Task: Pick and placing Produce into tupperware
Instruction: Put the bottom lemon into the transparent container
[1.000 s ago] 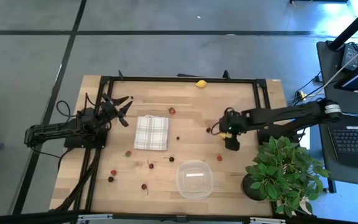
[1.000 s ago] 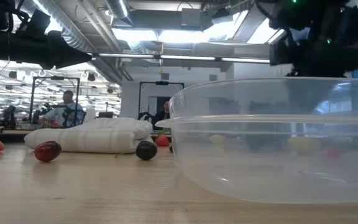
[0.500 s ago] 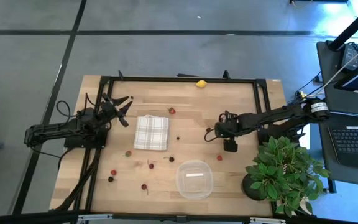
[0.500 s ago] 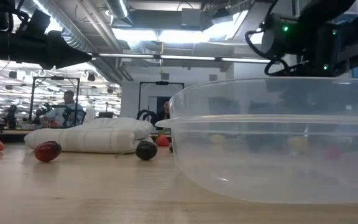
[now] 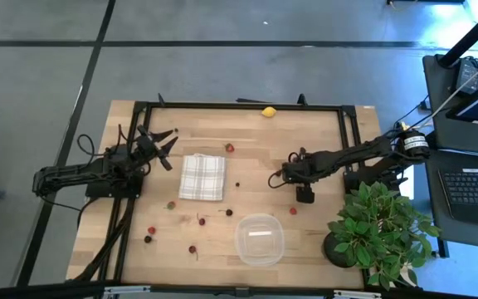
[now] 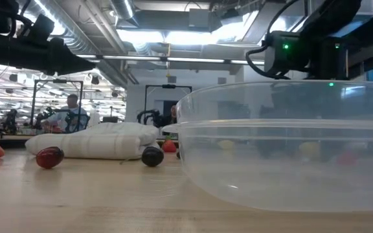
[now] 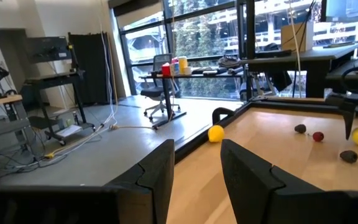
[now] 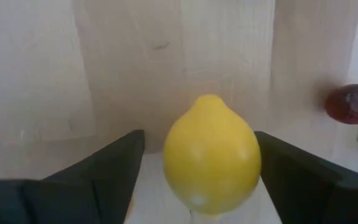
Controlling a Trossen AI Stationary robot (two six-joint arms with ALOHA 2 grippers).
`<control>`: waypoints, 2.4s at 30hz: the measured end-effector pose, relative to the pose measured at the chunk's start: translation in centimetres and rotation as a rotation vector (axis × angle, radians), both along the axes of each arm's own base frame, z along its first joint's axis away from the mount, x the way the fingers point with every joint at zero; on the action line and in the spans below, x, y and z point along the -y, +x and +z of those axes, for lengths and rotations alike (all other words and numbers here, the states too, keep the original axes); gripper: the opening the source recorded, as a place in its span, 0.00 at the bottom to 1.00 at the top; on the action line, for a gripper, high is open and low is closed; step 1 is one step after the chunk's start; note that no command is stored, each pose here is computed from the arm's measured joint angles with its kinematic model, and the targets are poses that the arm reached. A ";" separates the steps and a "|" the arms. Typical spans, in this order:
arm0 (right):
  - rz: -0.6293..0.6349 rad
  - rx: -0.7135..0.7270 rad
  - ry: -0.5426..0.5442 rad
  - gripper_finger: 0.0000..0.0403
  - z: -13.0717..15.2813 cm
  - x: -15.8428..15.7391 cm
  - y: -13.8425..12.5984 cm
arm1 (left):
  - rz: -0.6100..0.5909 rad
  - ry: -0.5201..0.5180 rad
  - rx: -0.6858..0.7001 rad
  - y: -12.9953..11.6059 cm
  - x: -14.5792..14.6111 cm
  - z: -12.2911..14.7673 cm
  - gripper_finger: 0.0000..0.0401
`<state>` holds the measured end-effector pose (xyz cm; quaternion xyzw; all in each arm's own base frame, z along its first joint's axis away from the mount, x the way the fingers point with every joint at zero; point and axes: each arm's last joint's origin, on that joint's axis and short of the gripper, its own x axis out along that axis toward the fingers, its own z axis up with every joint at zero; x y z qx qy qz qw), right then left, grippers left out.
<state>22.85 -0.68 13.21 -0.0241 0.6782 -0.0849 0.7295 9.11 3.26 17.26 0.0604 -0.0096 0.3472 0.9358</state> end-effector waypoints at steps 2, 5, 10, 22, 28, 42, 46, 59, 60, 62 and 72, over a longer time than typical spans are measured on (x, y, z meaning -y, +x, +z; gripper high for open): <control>-0.003 0.005 0.003 0.66 0.1 0.0 0.0 | 0.000 -0.001 -0.003 0.0 0.0 0.0 0.31; -0.004 0.014 0.007 0.54 0.2 0.0 0.0 | 0.000 -0.001 -0.003 0.0 0.0 0.0 0.31; -0.030 0.016 0.022 0.51 0.2 0.0 -0.1 | 0.000 0.000 -0.004 0.0 0.0 0.0 0.31; -0.046 0.222 0.031 0.51 4.7 -1.3 4.0 | 0.000 -0.001 -0.003 0.0 0.0 0.0 0.31; 0.078 0.507 0.185 0.51 9.9 -4.7 7.6 | 0.000 -0.001 -0.002 0.0 0.0 0.0 0.31; 0.260 0.623 0.368 0.51 6.9 -12.5 10.6 | 0.000 -0.002 -0.005 0.0 0.0 -0.1 0.31; 0.203 0.552 0.386 0.52 4.8 -13.2 10.9 | 0.000 -0.005 -0.013 0.0 0.0 -0.1 0.31; 0.150 0.451 0.435 0.53 2.2 -15.3 10.6 | 0.000 -0.011 -0.025 0.0 0.0 -0.3 0.31; 0.146 0.439 0.432 0.53 2.0 -15.3 10.5 | -0.001 -0.011 -0.025 0.0 0.0 -0.3 0.31; 0.137 0.422 0.429 0.54 1.6 -15.3 10.5 | 0.000 -0.011 -0.025 0.0 0.0 -0.3 0.31; 0.123 0.407 0.427 0.56 1.3 -15.3 10.5 | 0.000 -0.011 -0.025 0.0 0.0 -0.3 0.31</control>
